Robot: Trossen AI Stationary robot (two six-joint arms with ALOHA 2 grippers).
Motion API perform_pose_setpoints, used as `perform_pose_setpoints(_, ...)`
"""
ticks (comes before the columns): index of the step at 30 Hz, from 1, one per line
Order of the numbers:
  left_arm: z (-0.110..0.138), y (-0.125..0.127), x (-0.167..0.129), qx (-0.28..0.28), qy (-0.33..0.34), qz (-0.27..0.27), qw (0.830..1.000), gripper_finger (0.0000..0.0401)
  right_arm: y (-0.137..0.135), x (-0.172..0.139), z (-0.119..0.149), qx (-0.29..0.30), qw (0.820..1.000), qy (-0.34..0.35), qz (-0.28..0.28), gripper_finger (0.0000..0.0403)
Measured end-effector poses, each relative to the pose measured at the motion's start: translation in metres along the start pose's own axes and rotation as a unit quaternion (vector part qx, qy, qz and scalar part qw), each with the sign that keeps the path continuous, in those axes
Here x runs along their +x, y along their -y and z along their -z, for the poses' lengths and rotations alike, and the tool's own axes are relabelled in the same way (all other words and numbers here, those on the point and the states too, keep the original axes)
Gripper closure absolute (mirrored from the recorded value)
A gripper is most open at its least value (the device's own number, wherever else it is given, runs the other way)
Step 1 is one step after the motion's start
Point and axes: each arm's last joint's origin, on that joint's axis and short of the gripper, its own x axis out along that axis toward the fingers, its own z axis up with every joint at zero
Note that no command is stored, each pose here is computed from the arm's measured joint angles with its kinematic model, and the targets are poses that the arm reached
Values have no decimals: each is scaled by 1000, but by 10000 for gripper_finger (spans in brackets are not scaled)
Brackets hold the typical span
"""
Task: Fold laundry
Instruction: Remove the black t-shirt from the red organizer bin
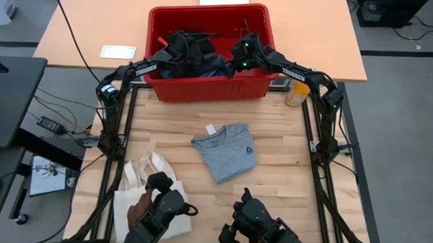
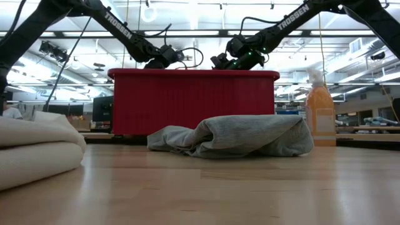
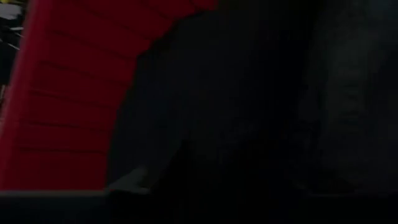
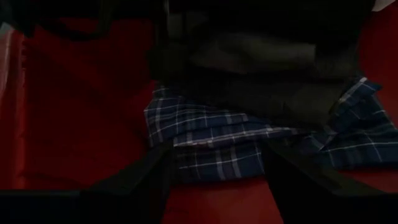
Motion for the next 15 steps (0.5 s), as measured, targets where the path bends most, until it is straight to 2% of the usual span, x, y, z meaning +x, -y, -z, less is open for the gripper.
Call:
perform_pose_setpoints(7,-3,-11,-14,-20,11,-7,1000,371,-2,1,0,-1,1000,-2,-10,153)
perform_pose_setpoints(12,1,-22,-24,-73,17,15,997,375,-2,0,0,-1,1000,-2,-11,153)
perform_pose_setpoints(15,2,-29,-35,-98,40,59,993,375,-2,-7,-3,-6,1000,3,-7,153)
